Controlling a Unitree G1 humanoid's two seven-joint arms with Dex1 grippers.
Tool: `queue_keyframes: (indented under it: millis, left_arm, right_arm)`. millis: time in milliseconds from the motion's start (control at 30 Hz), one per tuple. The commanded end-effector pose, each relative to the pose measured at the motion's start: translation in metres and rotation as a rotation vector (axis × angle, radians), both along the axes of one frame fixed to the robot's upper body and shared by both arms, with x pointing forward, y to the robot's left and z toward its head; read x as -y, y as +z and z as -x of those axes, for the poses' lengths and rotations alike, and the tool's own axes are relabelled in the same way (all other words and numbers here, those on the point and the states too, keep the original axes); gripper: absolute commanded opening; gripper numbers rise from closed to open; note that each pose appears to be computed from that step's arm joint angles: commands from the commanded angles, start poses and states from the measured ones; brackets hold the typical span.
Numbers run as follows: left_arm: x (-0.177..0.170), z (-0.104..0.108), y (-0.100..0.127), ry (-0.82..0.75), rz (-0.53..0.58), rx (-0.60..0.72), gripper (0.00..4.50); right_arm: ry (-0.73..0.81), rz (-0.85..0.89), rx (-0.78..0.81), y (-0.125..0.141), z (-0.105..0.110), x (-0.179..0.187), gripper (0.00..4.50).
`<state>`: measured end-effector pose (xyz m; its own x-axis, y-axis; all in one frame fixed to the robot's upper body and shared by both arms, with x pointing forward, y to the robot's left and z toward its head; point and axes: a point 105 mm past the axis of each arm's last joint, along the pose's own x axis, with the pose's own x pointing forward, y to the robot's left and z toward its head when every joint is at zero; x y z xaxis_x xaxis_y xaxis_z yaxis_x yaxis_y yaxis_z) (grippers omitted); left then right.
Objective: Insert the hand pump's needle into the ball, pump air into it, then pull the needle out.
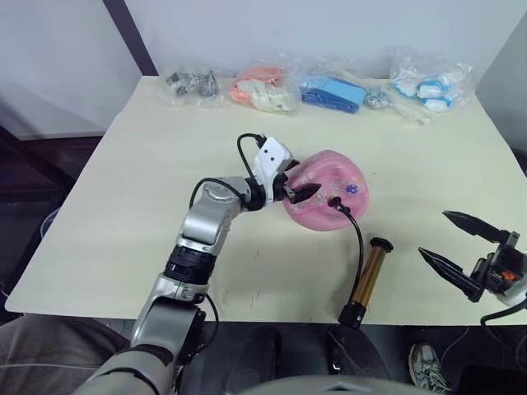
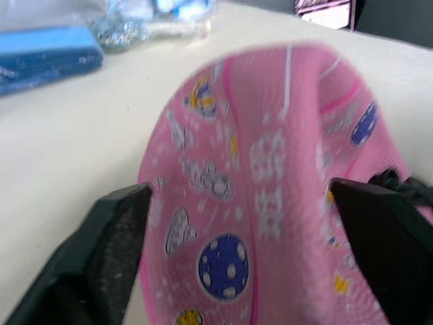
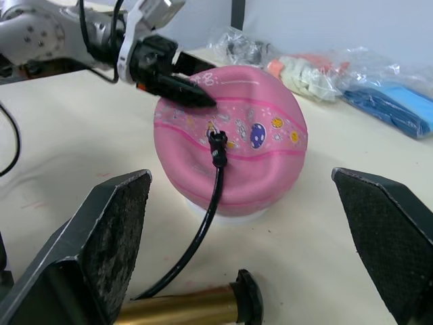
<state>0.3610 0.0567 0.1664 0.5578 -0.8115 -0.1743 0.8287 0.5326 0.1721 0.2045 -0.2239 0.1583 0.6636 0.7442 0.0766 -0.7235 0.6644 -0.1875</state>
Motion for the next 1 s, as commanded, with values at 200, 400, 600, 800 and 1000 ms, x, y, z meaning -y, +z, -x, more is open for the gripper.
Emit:
queue_keyframes:
  millis: [200, 400, 600, 800, 1000]
  left_arm:
    - [-0.021, 0.022, 0.042, -0.045, 0.041, 0.065, 4.49]
    - [-0.057, 0.053, 0.029, -0.157, 0.051, 0.039, 4.49]
    - [-0.088, 0.088, 0.014, -0.251, 0.047, -0.050, 4.49]
    - [-0.118, 0.109, -0.001, -0.260, 0.019, -0.121, 4.49]
    - [-0.117, 0.125, -0.019, -0.324, -0.010, -0.183, 4.49]
  right_arm:
    - [0.041, -0.020, 0.061, 0.006, 0.004, 0.010, 4.50]
    - [0.070, -0.009, 0.060, 0.004, 0.006, 0.018, 4.50]
    - [0.134, 0.020, 0.006, -0.007, 0.016, 0.028, 4.50]
    - [0.148, 0.031, -0.002, -0.011, 0.017, 0.042, 4.50]
    - [0.166, 0.070, -0.031, -0.015, 0.019, 0.052, 4.50]
